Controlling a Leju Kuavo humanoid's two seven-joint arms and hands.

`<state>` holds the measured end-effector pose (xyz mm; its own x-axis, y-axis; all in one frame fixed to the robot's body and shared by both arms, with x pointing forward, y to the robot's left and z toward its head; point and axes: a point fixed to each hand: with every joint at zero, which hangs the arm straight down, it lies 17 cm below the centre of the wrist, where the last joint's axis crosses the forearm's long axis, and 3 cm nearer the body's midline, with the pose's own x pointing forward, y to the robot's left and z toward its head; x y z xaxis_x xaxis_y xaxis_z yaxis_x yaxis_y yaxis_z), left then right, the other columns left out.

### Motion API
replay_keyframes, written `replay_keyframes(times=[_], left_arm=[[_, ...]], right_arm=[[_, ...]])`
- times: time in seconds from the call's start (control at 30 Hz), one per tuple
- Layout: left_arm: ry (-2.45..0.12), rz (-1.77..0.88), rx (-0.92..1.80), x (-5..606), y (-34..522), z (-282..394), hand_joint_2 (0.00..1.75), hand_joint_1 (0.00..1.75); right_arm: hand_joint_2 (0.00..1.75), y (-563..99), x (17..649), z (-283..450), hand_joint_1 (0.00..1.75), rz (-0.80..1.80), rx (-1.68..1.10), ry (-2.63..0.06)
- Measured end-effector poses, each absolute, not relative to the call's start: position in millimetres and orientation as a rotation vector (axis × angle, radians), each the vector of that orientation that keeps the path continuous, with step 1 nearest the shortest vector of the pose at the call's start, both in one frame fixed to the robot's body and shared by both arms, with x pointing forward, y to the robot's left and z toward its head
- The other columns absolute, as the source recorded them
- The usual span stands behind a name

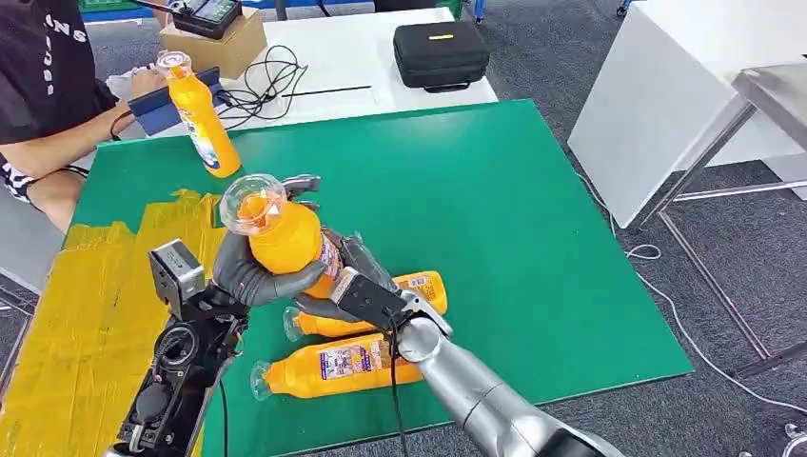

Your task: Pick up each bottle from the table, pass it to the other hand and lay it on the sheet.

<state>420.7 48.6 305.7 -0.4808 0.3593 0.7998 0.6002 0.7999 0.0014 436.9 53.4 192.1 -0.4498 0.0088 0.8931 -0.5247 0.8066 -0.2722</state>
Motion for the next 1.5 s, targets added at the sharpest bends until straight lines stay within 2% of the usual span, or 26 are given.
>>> replay_keyframes(times=[0.5,0.53,0.57,0.6,0.87,1.0,1.17,1.33,1.43,1.5], left_arm=[[-2.139,-0.337,-0.71,420,52,307,1.75,1.75],[-2.141,-0.337,-0.711,419,52,307,1.75,1.75],[-2.143,-0.337,-0.712,419,52,307,1.75,1.75],[-2.146,-0.338,-0.713,418,51,308,1.75,1.75],[-2.189,-0.302,-0.684,421,65,319,1.75,1.75],[-2.224,-0.284,-0.55,431,83,316,1.75,1.75],[-2.285,-0.236,0.062,466,148,312,1.75,1.75],[-2.279,-0.215,0.25,475,179,311,1.75,1.75],[-2.248,-0.293,0.669,482,203,313,1.75,1.75],[-2.203,-0.42,0.851,491,205,311,1.75,1.75]], right_arm=[[1.75,39,442,202,1.75,0.616,0.325,-2.004],[1.75,37,442,203,1.45,0.613,0.316,-2.01],[1.75,35,442,204,0.24,0.61,0.305,-2.018],[1.75,33,441,206,0.0,0.608,0.292,-2.029],[1.75,-4,445,238,0.0,0.536,0.119,-2.155],[1.75,-28,448,253,0.0,0.5,-0.007,-2.217],[1.75,-55,440,268,0.0,0.509,-0.166,-2.284],[1.75,-67,432,276,0.0,0.491,-0.206,-2.311],[1.75,-77,429,283,0.0,0.474,-0.267,-2.329],[1.75,-87,429,286,0.0,0.457,-0.305,-2.335]])
